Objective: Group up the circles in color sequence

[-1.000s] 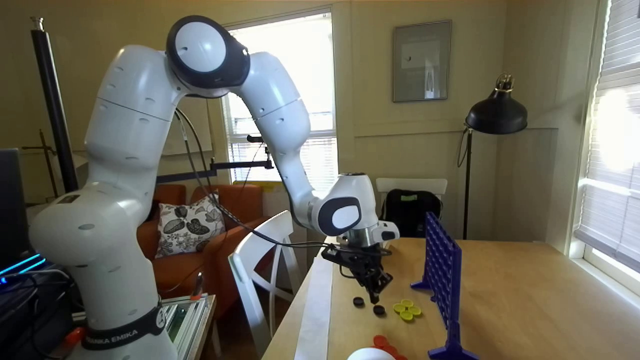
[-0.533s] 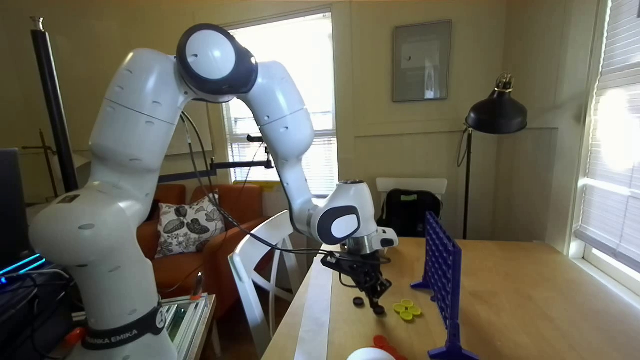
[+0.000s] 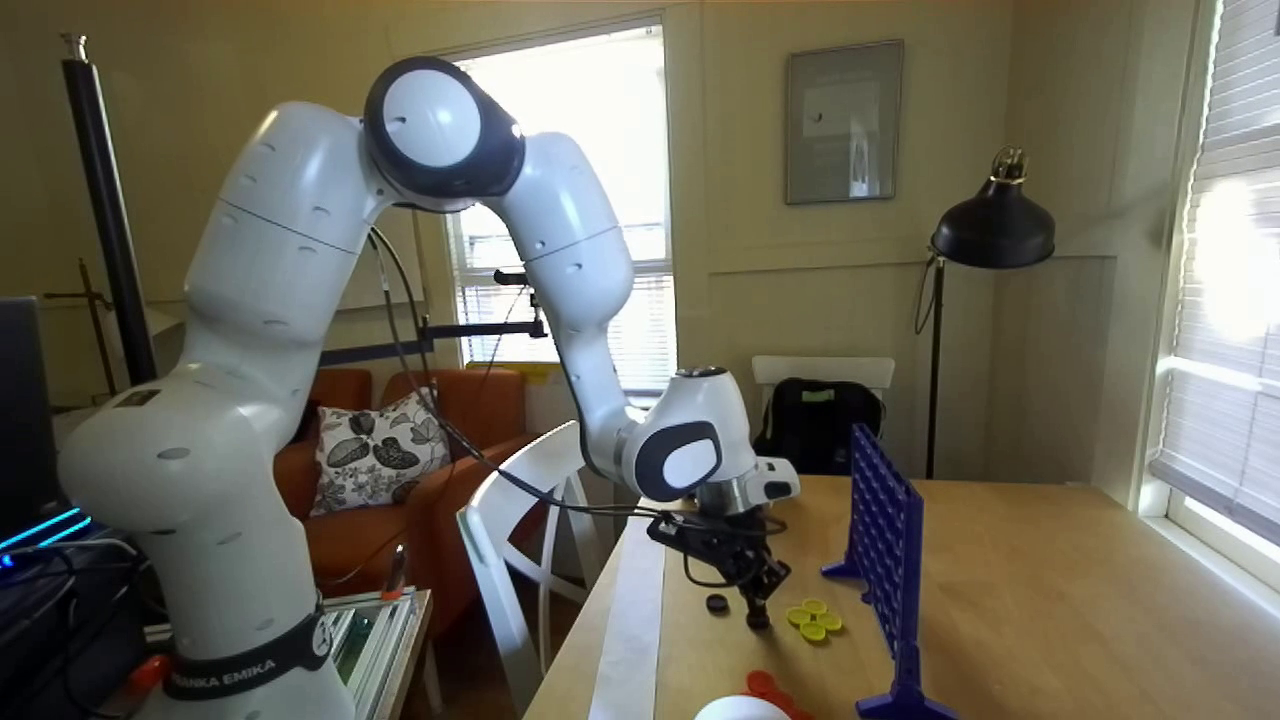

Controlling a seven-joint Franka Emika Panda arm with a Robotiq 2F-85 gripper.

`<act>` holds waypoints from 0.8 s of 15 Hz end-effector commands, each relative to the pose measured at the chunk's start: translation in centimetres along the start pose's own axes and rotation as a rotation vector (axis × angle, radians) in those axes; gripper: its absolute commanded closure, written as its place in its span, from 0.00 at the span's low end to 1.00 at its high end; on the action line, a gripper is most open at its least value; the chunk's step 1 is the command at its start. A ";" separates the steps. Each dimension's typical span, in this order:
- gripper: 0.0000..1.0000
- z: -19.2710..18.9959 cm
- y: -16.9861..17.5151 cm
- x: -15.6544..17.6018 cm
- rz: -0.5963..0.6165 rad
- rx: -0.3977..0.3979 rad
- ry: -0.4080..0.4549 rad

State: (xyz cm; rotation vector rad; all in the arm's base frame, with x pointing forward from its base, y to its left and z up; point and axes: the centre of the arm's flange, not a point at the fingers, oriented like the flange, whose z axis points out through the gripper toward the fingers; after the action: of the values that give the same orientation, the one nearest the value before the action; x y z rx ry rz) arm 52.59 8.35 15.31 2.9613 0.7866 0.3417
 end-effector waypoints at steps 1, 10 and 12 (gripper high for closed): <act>1.00 1.0 0.1 0.2 -0.020 0.002 0.001; 1.00 1.8 -0.7 0.1 -0.049 0.036 -0.084; 1.00 1.7 -1.2 0.0 -0.062 0.039 -0.105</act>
State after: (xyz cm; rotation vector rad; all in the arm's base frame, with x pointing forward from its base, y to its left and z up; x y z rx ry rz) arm 52.86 8.88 14.87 2.9560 0.8323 0.2670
